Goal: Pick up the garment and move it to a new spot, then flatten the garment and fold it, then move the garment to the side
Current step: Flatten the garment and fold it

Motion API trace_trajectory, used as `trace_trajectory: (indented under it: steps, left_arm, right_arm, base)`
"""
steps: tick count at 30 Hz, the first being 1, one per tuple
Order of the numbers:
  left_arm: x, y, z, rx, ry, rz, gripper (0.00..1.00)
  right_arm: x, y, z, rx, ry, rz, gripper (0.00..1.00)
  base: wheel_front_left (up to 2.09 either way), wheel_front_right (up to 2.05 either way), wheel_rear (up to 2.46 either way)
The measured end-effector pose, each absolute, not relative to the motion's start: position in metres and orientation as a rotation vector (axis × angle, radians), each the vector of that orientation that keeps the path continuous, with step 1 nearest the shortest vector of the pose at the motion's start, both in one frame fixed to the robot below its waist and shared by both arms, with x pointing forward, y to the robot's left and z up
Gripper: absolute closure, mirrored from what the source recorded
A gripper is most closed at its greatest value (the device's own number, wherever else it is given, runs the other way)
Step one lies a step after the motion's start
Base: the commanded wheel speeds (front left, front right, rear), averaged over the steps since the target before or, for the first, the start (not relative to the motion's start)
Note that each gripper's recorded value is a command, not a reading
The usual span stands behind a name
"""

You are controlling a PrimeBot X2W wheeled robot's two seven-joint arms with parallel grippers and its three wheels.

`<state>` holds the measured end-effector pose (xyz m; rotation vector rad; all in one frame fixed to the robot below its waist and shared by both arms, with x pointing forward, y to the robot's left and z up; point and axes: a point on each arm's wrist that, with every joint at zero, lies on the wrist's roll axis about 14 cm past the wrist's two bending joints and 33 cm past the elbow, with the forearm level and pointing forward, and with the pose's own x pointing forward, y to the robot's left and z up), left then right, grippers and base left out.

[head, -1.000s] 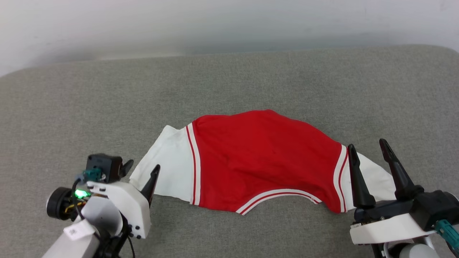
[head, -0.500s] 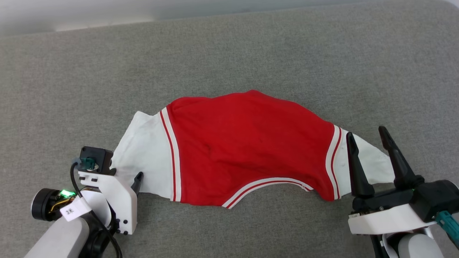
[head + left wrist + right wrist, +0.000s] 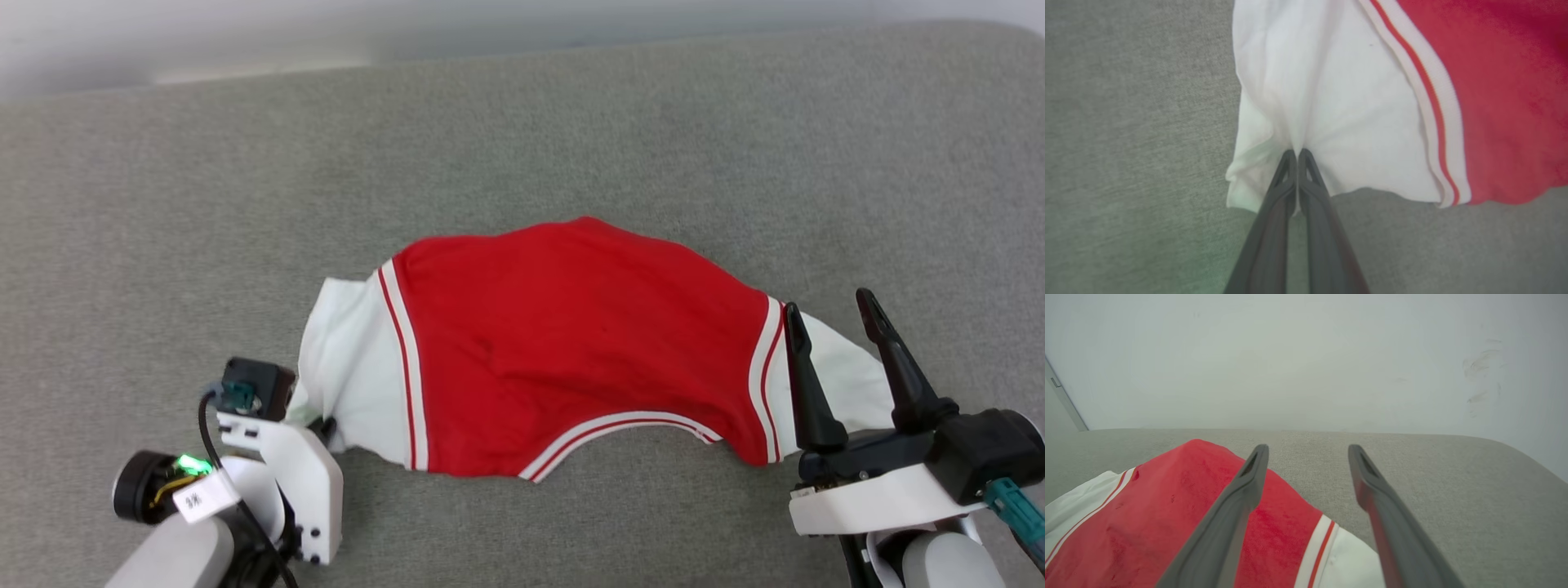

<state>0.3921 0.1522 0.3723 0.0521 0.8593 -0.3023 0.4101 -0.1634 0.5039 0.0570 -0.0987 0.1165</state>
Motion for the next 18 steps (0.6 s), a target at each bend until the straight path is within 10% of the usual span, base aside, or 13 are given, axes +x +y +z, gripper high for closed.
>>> trace_trajectory:
  steps: [18]
  left_arm:
    - [0.348,0.208,0.442,0.063,0.605,-0.144,1.0]
  right_arm:
    - [0.378,-0.152,0.519,0.077,-0.124,0.147,0.0]
  base:
    - [0.0,0.0,0.0]
